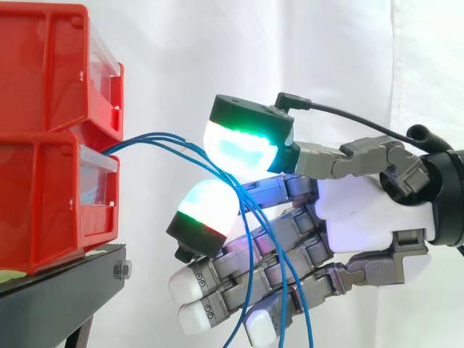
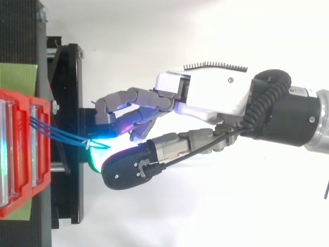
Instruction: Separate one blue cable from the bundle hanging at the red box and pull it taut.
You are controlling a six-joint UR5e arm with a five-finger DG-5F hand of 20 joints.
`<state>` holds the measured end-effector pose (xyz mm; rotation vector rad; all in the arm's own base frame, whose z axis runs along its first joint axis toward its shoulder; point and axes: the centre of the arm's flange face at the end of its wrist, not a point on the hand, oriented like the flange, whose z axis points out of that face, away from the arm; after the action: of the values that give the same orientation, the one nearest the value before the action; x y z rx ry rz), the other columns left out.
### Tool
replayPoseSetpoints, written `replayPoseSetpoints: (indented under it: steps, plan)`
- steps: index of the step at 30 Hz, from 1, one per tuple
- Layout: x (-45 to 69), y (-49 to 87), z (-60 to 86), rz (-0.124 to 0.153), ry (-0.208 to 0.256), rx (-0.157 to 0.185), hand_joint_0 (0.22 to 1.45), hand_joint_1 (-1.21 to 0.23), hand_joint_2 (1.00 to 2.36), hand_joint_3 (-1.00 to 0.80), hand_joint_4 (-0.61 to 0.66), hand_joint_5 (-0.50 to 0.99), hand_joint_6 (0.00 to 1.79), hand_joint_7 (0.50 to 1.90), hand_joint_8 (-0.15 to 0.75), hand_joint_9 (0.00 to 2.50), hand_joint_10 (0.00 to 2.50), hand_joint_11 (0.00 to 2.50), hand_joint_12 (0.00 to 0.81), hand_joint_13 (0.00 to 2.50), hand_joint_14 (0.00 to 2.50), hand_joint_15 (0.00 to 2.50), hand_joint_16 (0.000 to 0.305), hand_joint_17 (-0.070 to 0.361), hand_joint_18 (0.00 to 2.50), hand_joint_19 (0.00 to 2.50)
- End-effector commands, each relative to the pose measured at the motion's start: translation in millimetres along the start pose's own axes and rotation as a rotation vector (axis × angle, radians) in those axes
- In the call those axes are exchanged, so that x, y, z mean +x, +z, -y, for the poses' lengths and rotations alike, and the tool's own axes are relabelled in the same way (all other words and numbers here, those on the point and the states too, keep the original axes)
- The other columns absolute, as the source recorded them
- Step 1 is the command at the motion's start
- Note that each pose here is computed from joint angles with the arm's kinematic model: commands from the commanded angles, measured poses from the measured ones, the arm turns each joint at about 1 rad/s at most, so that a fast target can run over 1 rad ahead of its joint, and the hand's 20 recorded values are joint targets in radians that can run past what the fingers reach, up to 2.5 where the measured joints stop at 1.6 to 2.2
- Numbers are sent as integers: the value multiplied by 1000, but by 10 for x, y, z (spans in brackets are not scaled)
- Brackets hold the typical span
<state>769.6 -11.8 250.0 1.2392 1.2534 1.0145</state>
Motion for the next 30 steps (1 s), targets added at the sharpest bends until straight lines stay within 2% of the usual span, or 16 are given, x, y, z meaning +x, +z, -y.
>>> replayPoseSetpoints:
  steps: [1, 4, 7, 11, 14, 17, 19, 22, 28, 29, 30]
  plan:
    - [0, -5, -27, 0, -1, -3, 627, -437, 1009, -420, 135, -96, 519, 1372, 261, 806, 13, 297, 290, 579, 9, 225, 41, 93, 657, 633]
    - [-2, -5, -26, 2, -1, -3, 573, -388, 1000, -500, 143, -98, 514, 1370, 272, 808, 11, 303, 296, 583, 10, 237, 42, 95, 667, 629]
    - [-5, -8, -38, 3, 0, -4, 554, -357, 1000, -500, 153, -98, 506, 1378, 275, 809, 11, 308, 299, 587, 9, 228, 43, 97, 671, 625]
    - [-28, -8, -28, 6, -2, -2, 547, -318, 1000, -500, 152, -99, 500, 1379, 278, 809, 13, 299, 303, 585, 10, 229, 44, 98, 673, 622]
    - [-62, -3, -13, 11, -2, 0, 588, -295, 1000, -500, 133, -97, 500, 1376, 273, 810, 11, 302, 293, 580, 9, 224, 42, 94, 660, 622]
    - [-88, -5, -24, 13, -2, 1, 623, -362, 1005, -448, 141, -94, 505, 1381, 271, 813, 13, 306, 289, 578, 9, 222, 41, 93, 660, 613]
    - [-98, -5, -9, 15, -3, 6, 644, -459, 1015, -348, 157, -99, 539, 1346, 268, 814, 11, 307, 284, 579, 10, 219, 41, 92, 662, 615]
    - [-123, -11, 1, 17, -5, 14, 641, -498, 1020, -288, 153, -103, 554, 1349, 269, 809, 12, 317, 284, 574, 9, 214, 41, 91, 657, 607]
    - [-156, -14, 13, 29, -8, 18, 634, -614, 1023, -219, 181, -154, 683, 1124, 274, 791, 14, 415, 294, 565, 9, 214, 41, 93, 658, 597]
    - [-193, -13, 17, 46, -17, 19, 635, -617, 1023, -220, 183, -156, 686, 1120, 275, 790, 15, 425, 294, 561, 9, 213, 41, 93, 657, 597]
    - [-198, -13, 17, 50, -20, 20, 639, -628, 1023, -226, 189, -161, 695, 1093, 278, 786, 15, 441, 297, 559, 9, 212, 42, 94, 650, 590]
